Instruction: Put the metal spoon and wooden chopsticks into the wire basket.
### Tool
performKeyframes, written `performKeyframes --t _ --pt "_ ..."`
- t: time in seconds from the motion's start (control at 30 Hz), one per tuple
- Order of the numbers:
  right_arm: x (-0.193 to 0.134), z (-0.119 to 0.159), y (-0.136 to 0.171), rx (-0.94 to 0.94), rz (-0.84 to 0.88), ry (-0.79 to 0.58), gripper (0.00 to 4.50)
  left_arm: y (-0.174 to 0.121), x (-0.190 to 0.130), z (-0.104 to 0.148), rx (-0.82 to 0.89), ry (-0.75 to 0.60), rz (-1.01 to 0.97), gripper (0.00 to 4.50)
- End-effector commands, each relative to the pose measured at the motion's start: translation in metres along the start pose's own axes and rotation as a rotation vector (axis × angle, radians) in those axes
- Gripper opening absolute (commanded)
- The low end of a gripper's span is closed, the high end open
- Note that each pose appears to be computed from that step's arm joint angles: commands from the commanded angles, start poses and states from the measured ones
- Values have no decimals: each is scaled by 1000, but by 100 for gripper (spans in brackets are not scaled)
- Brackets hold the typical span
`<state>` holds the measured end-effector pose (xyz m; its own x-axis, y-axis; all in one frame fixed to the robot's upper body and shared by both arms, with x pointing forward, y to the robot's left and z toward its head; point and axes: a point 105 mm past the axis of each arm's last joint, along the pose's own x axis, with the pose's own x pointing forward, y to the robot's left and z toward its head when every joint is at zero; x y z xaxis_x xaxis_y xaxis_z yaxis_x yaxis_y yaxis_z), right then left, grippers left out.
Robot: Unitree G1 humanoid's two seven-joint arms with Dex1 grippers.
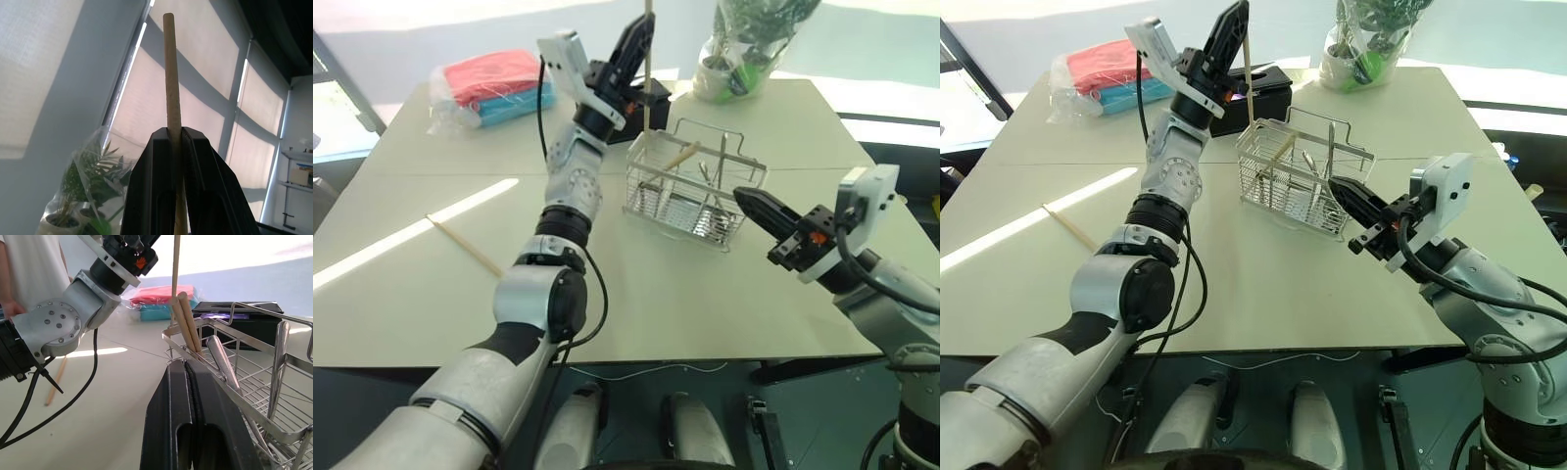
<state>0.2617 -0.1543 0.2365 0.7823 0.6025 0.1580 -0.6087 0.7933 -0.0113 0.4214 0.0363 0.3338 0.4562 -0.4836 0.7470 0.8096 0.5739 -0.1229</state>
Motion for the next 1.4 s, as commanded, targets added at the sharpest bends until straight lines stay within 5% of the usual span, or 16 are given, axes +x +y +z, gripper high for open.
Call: performKeyframes --t 0.03,0.47,1.07,1.17,1.37,1.4 --pt "0 10 9 -35 25 -45 0 -8 11 14 37 -37 -39 7" --pt "1 16 11 -34 17 -81 0 -8 -14 -31 127 70 8 7" --pt "2 15 11 -31 13 -88 0 -6 -22 -47 269 141 39 7" --pt "2 16 11 -33 13 -90 0 -7 -23 -48 269 140 42 114" --pt "2 16 11 -36 14 -91 0 -7 -21 -46 250 122 48 430" --pt "2 16 11 -35 14 -90 0 -7 -19 -44 243 115 51 442"
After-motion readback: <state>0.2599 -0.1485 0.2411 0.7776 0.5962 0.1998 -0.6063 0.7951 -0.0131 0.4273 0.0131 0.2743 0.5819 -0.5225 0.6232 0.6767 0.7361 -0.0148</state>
